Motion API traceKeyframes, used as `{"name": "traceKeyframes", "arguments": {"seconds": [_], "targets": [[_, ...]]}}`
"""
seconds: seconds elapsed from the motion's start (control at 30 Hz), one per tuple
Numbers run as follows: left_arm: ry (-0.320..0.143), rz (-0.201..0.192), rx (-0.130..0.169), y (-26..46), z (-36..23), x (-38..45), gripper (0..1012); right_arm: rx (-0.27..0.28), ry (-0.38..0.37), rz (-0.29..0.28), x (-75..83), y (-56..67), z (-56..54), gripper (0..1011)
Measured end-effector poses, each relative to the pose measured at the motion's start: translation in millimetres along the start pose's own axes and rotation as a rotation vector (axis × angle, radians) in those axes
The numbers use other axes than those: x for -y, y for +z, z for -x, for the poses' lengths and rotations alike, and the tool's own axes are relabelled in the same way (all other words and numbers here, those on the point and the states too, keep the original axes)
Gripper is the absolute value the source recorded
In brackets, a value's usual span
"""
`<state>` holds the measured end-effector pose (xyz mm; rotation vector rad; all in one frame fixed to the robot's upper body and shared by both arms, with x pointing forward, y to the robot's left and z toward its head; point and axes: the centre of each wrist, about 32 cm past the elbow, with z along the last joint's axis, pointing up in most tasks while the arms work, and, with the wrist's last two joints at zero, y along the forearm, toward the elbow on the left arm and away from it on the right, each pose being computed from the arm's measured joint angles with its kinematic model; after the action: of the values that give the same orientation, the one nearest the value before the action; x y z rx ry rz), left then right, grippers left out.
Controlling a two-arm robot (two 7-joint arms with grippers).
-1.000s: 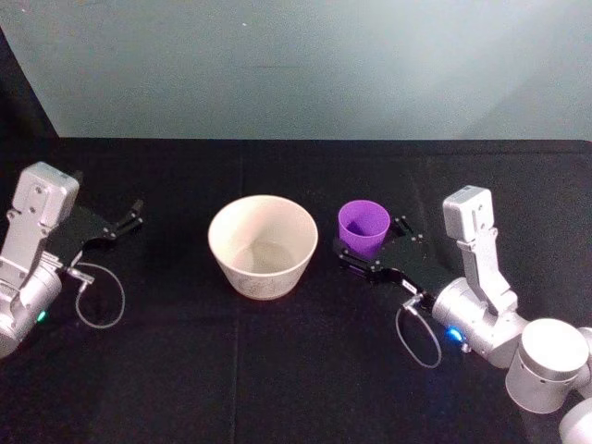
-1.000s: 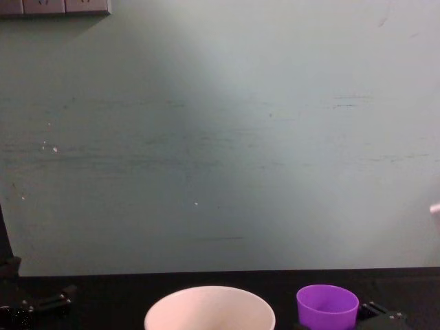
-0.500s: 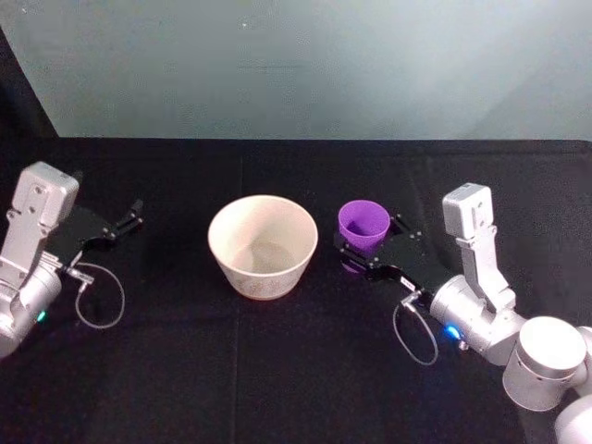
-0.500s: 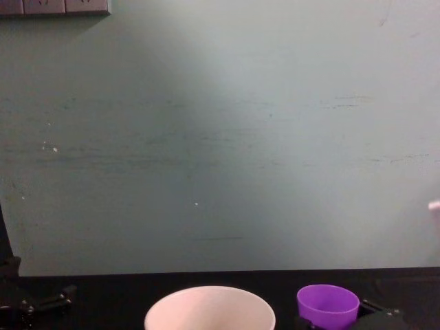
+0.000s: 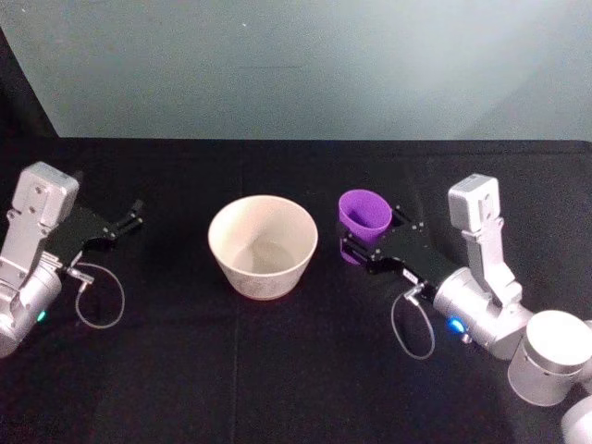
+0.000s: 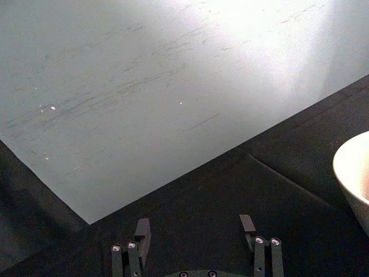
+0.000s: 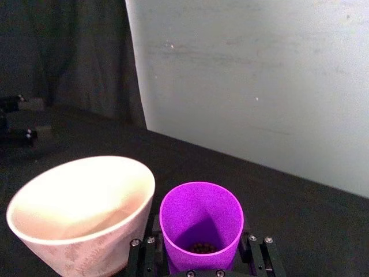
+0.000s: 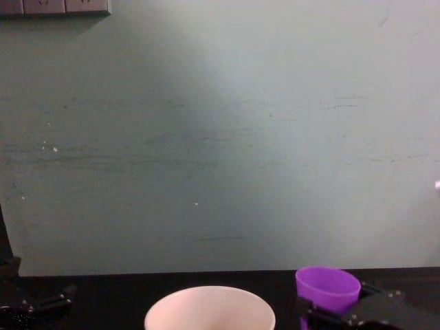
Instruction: Pick up the cup and pour the mung beans from the cup into the bowl.
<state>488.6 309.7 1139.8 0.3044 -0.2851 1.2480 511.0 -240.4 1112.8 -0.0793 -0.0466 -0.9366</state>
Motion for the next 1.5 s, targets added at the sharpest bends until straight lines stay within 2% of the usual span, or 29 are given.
{"name": "traceKeyframes", "arguments": {"seconds": [0.3,0.53,1.5], "targets": [[0.000,0.000,0.000,0.0,0.0,0.0,1000,0.015,0.008,0.000,4.7,28.6,-4.5,723],[0.000,0.000,0.000,0.0,0.0,0.0,1000,0.023,0.015,0.003,6.9,41.4,-7.6,723],[0.000,0.000,0.000,0.0,0.0,0.0,1000,0.029,0.007,-0.003,9.1,41.9,-7.3,723]]}}
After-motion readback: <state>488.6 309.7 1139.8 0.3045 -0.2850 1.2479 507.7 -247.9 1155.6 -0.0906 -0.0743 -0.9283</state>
